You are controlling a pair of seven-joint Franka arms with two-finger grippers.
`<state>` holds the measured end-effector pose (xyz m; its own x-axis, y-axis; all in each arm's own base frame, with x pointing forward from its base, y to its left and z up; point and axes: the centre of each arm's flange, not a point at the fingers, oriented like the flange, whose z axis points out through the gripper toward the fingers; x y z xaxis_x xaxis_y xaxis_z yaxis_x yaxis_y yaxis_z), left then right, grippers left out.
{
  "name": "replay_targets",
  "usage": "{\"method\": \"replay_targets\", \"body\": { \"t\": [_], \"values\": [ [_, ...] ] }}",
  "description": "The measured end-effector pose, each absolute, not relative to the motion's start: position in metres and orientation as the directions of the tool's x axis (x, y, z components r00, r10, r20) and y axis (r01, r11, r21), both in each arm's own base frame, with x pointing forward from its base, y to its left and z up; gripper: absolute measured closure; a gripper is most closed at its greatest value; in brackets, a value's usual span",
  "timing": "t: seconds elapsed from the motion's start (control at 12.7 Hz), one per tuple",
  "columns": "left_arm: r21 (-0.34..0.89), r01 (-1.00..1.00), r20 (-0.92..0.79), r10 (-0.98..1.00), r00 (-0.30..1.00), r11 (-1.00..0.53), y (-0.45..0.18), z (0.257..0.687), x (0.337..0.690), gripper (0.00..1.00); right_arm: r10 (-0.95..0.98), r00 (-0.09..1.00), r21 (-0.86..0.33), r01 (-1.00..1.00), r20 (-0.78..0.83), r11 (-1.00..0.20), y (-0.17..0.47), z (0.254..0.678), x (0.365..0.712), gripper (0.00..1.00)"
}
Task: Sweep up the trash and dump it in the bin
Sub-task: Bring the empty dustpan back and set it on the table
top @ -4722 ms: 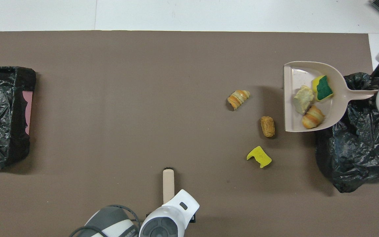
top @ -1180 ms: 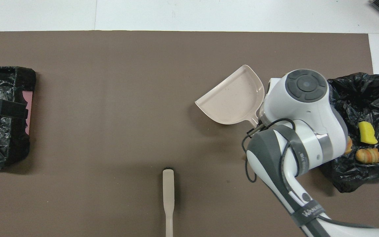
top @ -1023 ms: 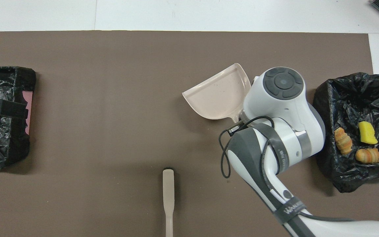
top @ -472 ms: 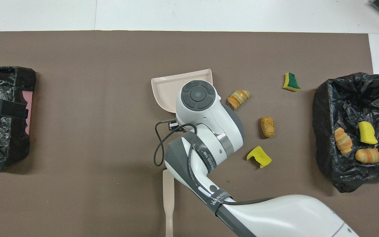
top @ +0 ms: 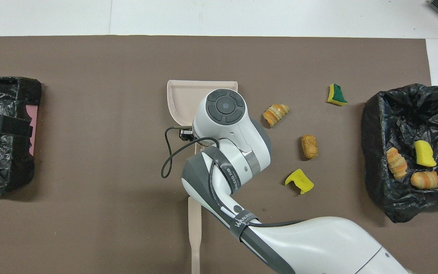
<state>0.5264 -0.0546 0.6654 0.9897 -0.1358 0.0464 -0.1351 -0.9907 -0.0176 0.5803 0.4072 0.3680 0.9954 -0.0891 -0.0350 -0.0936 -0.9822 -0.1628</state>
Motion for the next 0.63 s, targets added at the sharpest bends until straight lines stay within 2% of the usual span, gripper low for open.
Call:
{"method": "replay_targets", "body": {
  "t": [0.24, 0.39, 0.63],
  "values": [
    [-0.018, -0.135, 0.046, -0.136, 0.99, -0.991, -0.055, 0.665, 0.526, 0.0, -0.11, 0.993, -0.162, -0.116, -0.042, -0.98, 0.393, 0.38, 0.586, 0.01],
    [-0.018, -0.138, 0.046, -0.139, 0.989, -0.99, -0.056, 0.665, 0.526, 0.0, -0.09, 0.994, -0.148, -0.098, -0.06, -0.984, 0.396, 0.398, 0.573, 0.0],
    [-0.016, -0.154, 0.043, -0.155, 0.987, -0.988, -0.068, 0.665, 0.524, 0.0, -0.016, 0.996, -0.111, -0.025, -0.088, -0.993, 0.418, 0.409, 0.518, 0.0]
  ]
}}
